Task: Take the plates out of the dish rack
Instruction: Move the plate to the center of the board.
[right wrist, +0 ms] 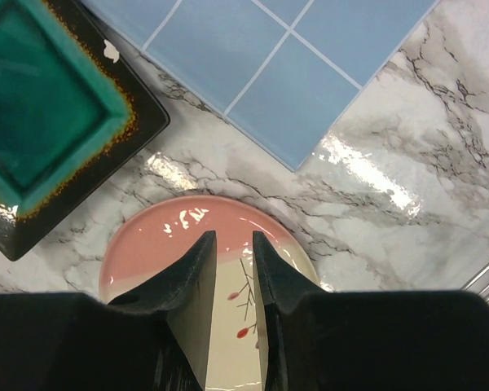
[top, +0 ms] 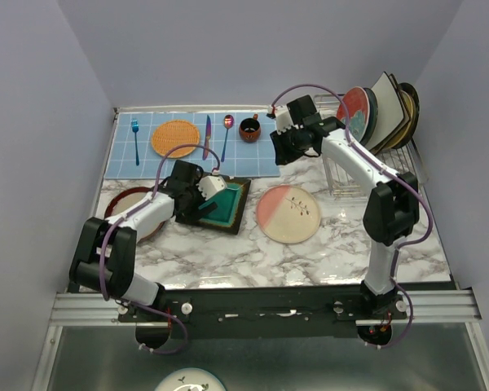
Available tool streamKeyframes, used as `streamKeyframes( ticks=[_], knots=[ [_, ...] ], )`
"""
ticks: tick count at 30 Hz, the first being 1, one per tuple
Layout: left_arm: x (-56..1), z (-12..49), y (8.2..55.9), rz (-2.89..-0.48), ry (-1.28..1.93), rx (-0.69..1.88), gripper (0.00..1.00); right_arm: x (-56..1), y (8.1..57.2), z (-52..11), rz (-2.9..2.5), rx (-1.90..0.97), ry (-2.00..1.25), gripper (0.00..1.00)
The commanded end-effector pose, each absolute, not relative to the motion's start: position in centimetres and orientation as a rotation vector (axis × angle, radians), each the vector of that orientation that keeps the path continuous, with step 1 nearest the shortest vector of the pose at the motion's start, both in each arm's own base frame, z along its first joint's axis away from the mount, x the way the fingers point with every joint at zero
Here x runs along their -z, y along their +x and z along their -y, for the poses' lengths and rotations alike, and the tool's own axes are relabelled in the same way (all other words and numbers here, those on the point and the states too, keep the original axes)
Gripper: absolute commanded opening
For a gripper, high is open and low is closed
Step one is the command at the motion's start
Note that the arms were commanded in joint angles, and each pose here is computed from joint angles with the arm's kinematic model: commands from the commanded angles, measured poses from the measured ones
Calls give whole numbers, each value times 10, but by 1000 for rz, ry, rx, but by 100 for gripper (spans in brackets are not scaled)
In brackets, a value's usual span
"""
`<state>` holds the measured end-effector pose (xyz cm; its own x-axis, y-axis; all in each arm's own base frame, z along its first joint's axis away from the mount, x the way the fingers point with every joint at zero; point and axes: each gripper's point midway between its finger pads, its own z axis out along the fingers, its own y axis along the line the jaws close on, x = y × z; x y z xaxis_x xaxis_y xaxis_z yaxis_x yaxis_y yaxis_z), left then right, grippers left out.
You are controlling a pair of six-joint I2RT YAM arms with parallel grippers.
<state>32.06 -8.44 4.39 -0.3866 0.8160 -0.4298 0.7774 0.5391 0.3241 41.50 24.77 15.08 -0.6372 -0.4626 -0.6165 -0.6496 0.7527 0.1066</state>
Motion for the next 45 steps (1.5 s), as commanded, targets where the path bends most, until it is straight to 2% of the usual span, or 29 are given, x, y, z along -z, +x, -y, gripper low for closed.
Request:
streamKeyframes(
  ticks=[1,21,31,39,45],
  knots=[
    [-12,72,259,-2421,1376,-33,98,-167,413,-237,-2354,-387,-826,32],
    [-9,70,234,-2416,1402,-36,98,-193,433,-216,-2314,-280,-738,31],
    [-14,65,231,-2393,1420,-59,98,-185,431,-212,-2347,-277,-747,31],
    [-70,108,253,-2281,1303,149,98,-175,427,-212,-2372,-290,-747,31],
    [-106,130,271,-2208,1256,243,98,-187,441,-194,-2312,-177,-681,31]
  ],
)
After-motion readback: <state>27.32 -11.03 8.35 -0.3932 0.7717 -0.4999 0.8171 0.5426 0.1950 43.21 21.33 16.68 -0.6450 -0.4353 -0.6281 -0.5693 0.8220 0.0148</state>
